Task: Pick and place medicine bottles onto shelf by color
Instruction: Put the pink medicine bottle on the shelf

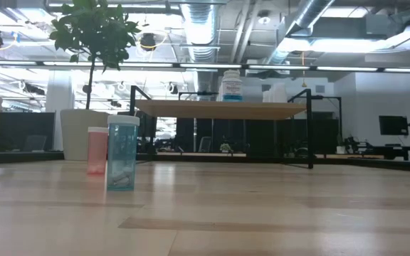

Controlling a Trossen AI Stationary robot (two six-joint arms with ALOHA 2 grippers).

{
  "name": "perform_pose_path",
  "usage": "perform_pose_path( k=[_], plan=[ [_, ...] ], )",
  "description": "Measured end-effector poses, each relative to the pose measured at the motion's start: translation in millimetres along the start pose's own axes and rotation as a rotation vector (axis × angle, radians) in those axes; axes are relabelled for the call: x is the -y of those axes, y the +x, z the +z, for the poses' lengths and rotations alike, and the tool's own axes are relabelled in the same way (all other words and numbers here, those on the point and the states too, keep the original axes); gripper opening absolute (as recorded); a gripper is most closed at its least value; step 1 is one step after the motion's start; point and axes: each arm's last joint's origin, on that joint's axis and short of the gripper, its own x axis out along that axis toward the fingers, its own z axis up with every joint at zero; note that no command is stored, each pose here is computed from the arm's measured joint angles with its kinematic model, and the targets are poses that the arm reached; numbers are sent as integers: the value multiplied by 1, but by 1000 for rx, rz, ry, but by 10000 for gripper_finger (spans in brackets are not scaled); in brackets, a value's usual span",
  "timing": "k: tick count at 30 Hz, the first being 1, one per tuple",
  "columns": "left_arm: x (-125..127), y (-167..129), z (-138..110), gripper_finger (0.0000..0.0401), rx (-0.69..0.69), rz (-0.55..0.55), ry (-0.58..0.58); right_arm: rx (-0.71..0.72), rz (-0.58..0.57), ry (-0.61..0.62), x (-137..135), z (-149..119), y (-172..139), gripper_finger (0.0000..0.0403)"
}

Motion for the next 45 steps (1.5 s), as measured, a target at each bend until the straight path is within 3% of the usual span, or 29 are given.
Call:
perform_pose_path(
  k=[3,6,12,19,23,28,38,41,45],
  plan=[
    [6,12,0,148,-34,14,50,-61,2,6,-3,-7,-1,29],
    [11,24,-8,176,-95,18,220,-90,17,24,-7,-12,-2,27],
    [4,23,-32,185,-163,-21,293,-105,61,8,-16,-16,-4,24],
    [-32,11,-68,174,32,34,160,-88,80,7,-21,-15,-1,24],
    [-52,31,-91,175,117,76,16,-92,74,6,-21,-15,0,23],
    [-65,61,-117,176,135,22,-104,-108,66,1,-22,-16,6,23],
    [-65,122,-148,176,60,-36,6,-124,56,7,-23,-17,11,25],
    [-62,133,-150,176,94,-66,-7,-131,57,3,-24,-18,13,22],
    [-63,151,-160,176,119,-54,76,-128,59,4,-24,-18,12,24]
  ],
)
